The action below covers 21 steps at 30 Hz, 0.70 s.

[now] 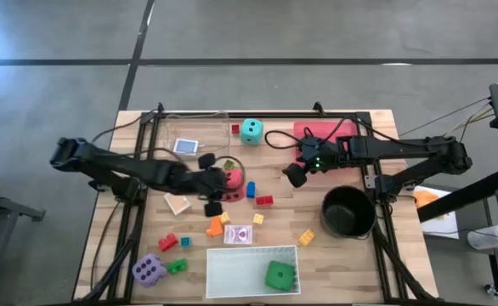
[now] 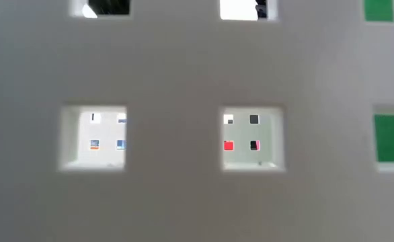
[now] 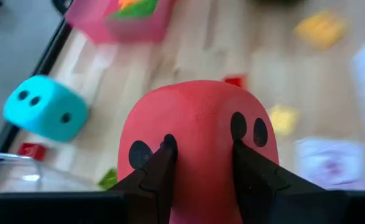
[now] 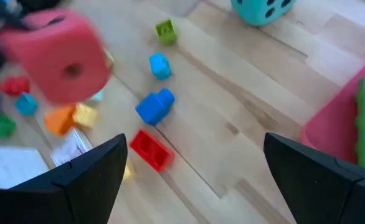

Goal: Pick & Place Toys
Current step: Put the red dice into the white bin

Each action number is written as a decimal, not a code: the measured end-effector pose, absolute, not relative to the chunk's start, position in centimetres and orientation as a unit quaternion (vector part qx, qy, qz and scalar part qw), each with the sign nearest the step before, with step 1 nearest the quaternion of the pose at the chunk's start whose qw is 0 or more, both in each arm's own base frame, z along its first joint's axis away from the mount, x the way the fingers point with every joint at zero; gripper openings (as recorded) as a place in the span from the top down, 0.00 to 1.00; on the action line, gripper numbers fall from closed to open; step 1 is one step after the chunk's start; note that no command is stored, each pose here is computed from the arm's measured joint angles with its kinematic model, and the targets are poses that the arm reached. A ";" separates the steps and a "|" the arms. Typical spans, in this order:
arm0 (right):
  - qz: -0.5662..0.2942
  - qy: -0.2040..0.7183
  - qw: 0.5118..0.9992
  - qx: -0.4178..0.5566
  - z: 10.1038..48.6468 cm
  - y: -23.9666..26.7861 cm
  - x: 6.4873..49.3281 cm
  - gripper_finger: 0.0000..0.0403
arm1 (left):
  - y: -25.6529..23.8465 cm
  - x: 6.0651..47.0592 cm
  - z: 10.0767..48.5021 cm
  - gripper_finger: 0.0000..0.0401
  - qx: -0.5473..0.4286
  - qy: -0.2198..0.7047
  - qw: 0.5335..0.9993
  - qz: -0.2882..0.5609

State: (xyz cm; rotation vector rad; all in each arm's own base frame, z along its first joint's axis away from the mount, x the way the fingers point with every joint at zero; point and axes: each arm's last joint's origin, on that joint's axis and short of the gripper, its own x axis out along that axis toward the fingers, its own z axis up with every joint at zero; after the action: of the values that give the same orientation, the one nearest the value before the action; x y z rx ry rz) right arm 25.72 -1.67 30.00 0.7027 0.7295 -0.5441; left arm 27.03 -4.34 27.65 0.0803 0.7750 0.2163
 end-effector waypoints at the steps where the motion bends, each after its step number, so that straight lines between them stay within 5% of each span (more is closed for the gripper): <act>1: -0.259 0.337 0.838 0.343 30.1 -1.7 25.8 0.08 | -4.5 26.5 28.4 0.69 0.015 0.363 0.926 0.100; 13: -0.249 0.290 0.817 0.431 30.6 0.3 26.4 0.08 | -9.3 23.3 35.5 0.71 -0.120 0.264 0.957 0.004; 21: -0.221 0.301 0.814 0.445 30.8 2.8 25.9 0.08 | -13.8 24.7 36.7 0.72 -0.170 0.273 0.946 -0.040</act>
State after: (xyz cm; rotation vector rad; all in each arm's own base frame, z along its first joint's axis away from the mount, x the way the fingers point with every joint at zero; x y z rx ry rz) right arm 25.90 2.82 30.83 0.9488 0.6430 -0.4718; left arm 24.66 -13.84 36.65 -0.3461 0.5555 -0.0806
